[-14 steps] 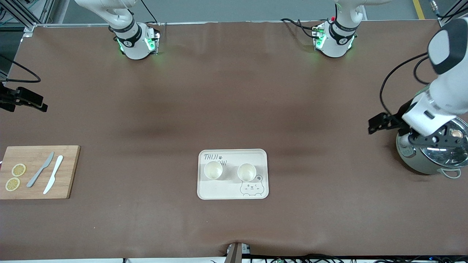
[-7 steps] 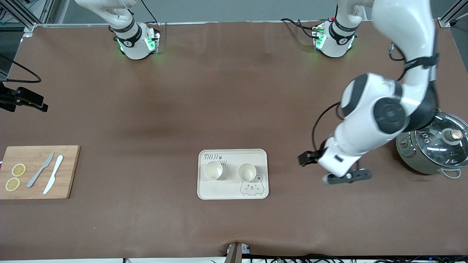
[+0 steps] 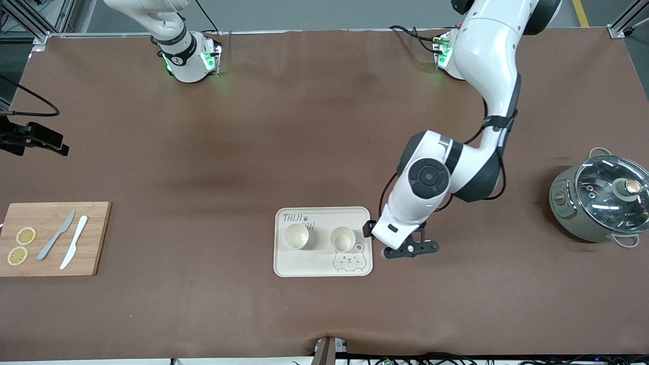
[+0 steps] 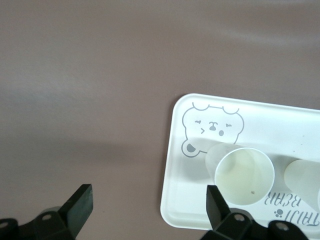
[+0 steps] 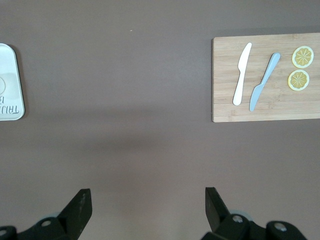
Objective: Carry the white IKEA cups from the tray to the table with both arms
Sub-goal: 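Lower the left gripper around the cup by the bear print and close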
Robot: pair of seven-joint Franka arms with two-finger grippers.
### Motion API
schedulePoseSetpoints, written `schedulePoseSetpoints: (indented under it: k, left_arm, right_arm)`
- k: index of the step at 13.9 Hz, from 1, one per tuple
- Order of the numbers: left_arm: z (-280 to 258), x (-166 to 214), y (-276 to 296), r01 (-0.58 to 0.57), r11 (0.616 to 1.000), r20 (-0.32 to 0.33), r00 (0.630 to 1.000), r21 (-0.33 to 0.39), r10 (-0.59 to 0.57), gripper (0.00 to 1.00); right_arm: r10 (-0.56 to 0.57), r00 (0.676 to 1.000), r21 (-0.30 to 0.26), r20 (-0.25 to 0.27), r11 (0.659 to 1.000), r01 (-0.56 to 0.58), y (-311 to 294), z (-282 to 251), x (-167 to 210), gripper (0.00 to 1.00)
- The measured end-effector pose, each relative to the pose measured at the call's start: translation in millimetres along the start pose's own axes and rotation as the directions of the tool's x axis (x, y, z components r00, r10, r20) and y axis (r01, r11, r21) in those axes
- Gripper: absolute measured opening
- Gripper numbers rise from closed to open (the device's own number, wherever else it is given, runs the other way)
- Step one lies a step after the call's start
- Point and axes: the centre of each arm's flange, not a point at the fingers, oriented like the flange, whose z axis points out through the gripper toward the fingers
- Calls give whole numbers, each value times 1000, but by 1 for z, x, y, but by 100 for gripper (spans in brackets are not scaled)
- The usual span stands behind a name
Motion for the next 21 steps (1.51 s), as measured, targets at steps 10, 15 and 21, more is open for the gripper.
schedulePoseSetpoints:
  k: [10,15,21]
  left_arm:
    - [86,-37,49,19,1000,-29,999,-8,-19,100]
    - [104,-42,57,6,1000,-80,997,-1,-6,100]
    - [111,-43,56,50,999,-79,996,-7,-50,93]
  right_arm:
    - [-3,1000,0,1,1000,3,-2,0,0,100]
    - [-6,1000,0,1,1000,6,-3,1,0,100]
    - [-6,1000,1,7,1000,6,-3,3,0,100]
